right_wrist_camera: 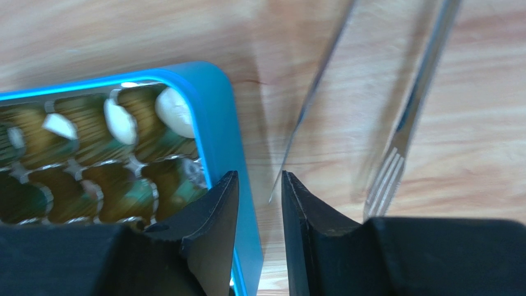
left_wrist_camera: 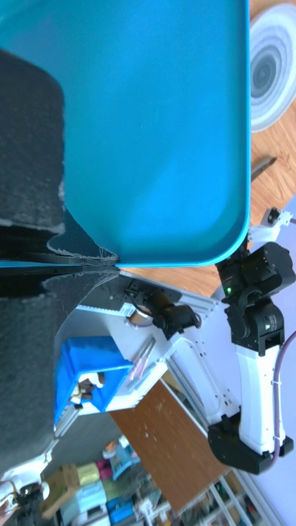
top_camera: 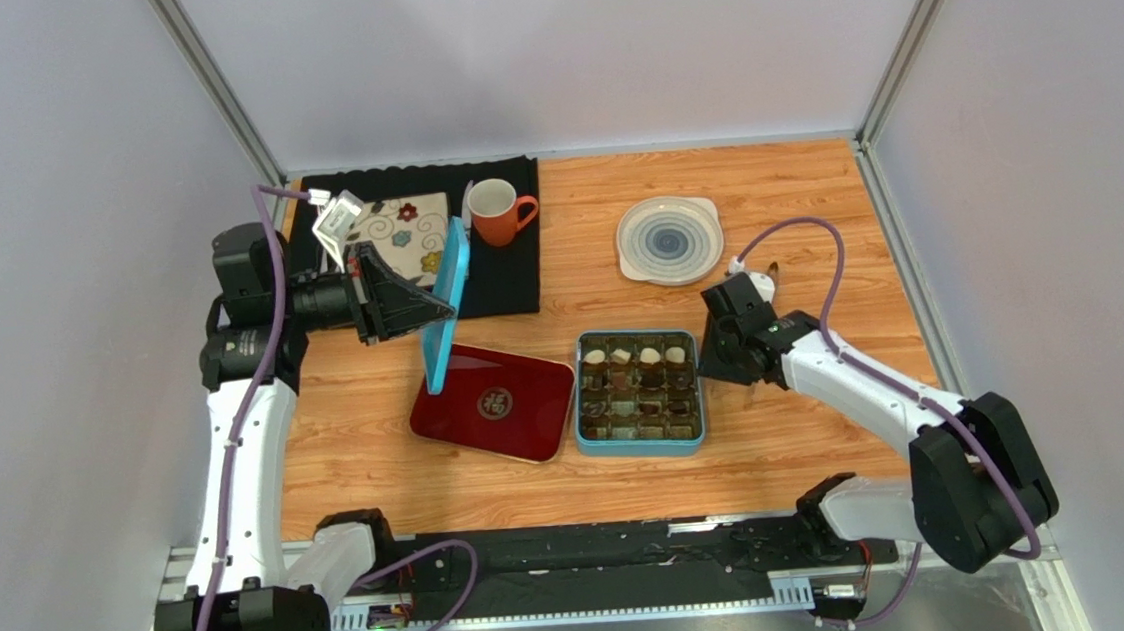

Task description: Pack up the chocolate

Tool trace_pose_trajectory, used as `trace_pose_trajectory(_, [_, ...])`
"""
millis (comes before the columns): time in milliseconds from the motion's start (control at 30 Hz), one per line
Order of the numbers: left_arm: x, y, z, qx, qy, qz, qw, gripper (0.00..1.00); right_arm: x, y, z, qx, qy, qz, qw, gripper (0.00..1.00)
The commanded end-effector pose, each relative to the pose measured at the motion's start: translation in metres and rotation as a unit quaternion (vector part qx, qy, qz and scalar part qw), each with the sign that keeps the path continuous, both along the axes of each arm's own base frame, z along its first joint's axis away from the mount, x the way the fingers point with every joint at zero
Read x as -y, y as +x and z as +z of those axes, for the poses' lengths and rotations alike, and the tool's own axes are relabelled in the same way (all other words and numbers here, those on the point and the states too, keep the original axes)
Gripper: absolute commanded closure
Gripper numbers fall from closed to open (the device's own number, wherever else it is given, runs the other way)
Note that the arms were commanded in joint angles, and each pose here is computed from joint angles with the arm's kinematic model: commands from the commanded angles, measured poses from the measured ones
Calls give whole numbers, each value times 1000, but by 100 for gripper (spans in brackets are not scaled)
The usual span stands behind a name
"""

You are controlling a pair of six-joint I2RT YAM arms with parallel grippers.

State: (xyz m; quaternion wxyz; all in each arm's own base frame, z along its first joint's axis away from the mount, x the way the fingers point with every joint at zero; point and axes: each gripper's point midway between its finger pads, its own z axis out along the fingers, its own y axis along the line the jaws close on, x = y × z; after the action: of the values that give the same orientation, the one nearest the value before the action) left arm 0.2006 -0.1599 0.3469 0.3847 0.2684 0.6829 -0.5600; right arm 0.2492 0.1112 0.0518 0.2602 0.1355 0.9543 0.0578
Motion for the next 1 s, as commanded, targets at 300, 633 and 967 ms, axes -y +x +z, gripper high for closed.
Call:
trace_pose_trajectory(300, [8, -66, 39, 19, -44, -210, 977, 100, -97, 45, 258, 394, 104, 331, 851, 14])
trace_pose_trajectory(633, [34, -112, 66, 3, -30, -326, 945, 100, -151, 18, 348, 463, 257, 503, 683, 8])
trace_pose_trajectory(967, [46, -133, 54, -53, -23, -386, 921, 98, -126, -68, 374, 492, 164, 640, 567, 10])
